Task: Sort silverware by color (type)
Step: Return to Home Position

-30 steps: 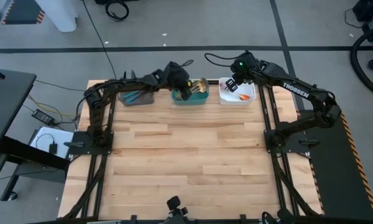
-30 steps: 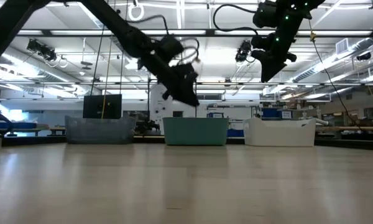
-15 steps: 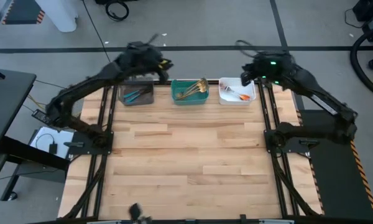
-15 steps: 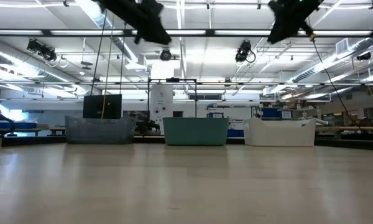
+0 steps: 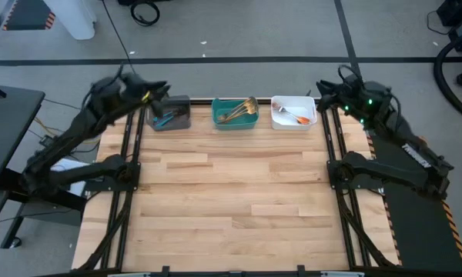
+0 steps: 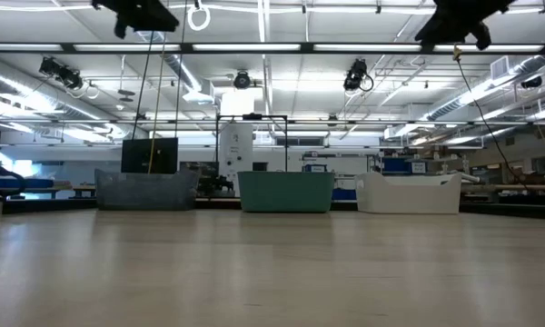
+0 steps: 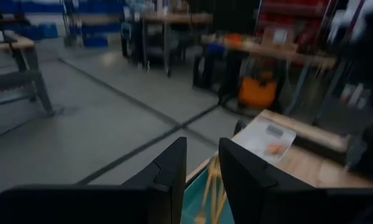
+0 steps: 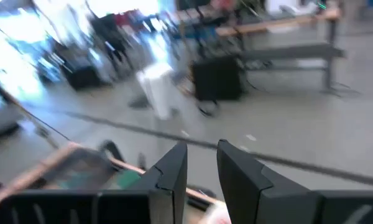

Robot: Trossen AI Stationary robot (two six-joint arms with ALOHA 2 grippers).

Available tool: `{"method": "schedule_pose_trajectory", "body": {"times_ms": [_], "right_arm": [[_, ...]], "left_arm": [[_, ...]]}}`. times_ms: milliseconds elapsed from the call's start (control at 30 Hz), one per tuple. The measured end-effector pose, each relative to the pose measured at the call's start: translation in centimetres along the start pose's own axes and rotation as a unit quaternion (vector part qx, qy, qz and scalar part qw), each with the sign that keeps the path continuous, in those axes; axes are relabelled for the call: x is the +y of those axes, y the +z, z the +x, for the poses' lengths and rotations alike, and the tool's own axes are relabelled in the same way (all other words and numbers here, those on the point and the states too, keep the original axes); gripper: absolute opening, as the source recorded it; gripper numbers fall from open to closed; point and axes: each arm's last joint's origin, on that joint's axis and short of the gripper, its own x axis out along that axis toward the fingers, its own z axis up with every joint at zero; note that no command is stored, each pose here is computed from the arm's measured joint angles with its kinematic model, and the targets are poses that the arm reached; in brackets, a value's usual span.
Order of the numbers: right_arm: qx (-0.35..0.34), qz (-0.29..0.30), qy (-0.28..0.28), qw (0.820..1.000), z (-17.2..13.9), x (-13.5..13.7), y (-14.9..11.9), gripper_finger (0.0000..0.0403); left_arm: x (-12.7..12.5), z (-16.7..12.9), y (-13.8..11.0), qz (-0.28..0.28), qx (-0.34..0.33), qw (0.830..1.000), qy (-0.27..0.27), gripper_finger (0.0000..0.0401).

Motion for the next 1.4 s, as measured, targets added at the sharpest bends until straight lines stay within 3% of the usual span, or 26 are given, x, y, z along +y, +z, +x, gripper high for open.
{"method": "schedule_pose_trajectory", "body": {"times_ms": [200, 367, 533, 700, 1033, 1400], "right_arm": [[-0.075, 0.042, 0.102, 0.991, 0.5, -0.8, -5.1, 0.0095], [-0.102, 0.051, 0.185, 0.976, 1.5, -1.3, -9.2, 0.0095], [-0.064, 0.068, 0.247, 0.964, 2.4, -1.6, -12.7, 0.0095], [0.000, 0.125, 0.267, 0.956, 2.8, -2.0, -15.5, 0.0095], [0.010, 0.131, 0.287, 0.949, 2.7, -1.7, -16.3, 0.0095], [0.021, 0.142, 0.298, 0.944, 2.6, -1.4, -16.4, 0.0095]], "left_arm": [[0.2, -4.2, -4.5, -0.053, -0.082, 0.995, -0.009, 0.0103], [0.4, -6.1, -8.9, -0.079, -0.090, 0.993, -0.015, 0.0103], [0.6, -7.0, -11.9, -0.087, -0.101, 0.991, -0.018, 0.0103], [0.6, -6.9, -14.7, -0.083, -0.082, 0.993, -0.028, 0.0103], [0.3, -5.4, -19.0, -0.087, -0.034, 0.990, -0.106, 0.0091], [0.3, -5.1, -19.8, -0.095, -0.025, 0.988, -0.122, 0.0073]]}}
